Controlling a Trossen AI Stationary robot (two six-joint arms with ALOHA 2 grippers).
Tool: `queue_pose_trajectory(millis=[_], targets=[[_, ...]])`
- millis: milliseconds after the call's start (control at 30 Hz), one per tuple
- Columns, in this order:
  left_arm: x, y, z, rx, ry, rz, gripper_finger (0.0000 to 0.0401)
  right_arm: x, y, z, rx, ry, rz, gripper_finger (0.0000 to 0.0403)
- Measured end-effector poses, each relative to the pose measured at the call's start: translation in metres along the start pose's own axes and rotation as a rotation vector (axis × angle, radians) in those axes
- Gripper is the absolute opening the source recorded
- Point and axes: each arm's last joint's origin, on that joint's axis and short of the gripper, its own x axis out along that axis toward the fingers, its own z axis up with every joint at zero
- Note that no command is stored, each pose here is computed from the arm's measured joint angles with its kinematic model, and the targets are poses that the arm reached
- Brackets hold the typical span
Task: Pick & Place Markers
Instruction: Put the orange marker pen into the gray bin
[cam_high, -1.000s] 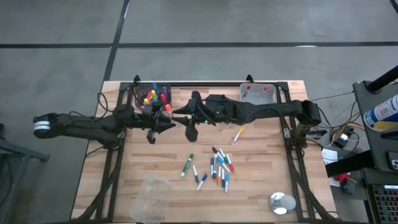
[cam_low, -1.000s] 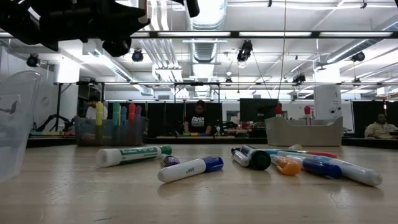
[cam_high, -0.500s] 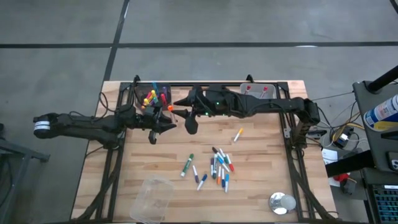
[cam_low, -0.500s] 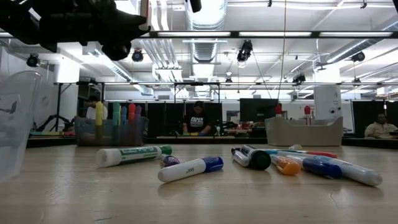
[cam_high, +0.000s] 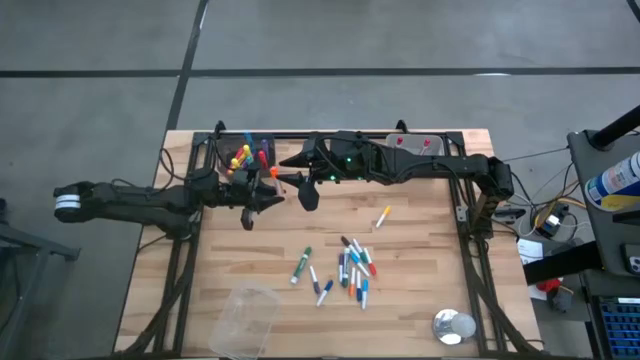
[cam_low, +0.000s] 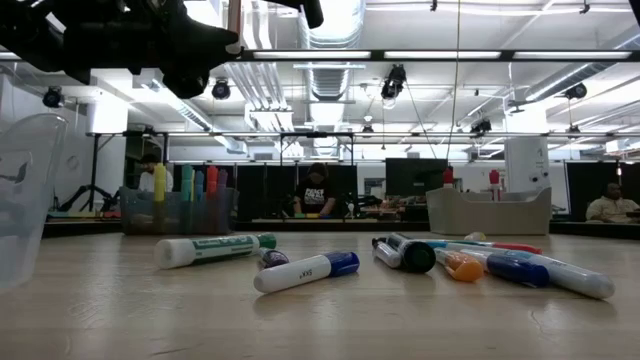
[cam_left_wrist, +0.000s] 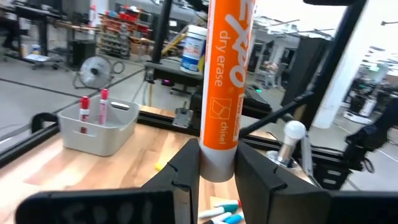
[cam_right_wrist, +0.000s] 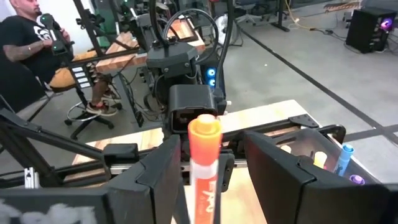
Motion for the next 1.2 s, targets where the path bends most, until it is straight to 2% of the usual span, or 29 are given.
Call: queue_pose_trajectory(millis=[300, 633, 1200], targets=[[0.000, 0.000, 0.000, 0.008, 0.001, 0.010, 0.0074, 0.013, -0.005, -0.009, 0.013, -0.004, 0.004, 0.0162], [0.000, 0.001, -0.001, 0.006, 0.011, 0.012, 0.0074, 0.014, -0.004, -0.004, 0.004, -0.042, 0.021, 0.0154], [0.000, 0.000, -0.001, -0.002, 0.014, -0.002, 0.0074, 0.014, -0.005, -0.006, 0.001, -0.022, 0.043, 0.0067]])
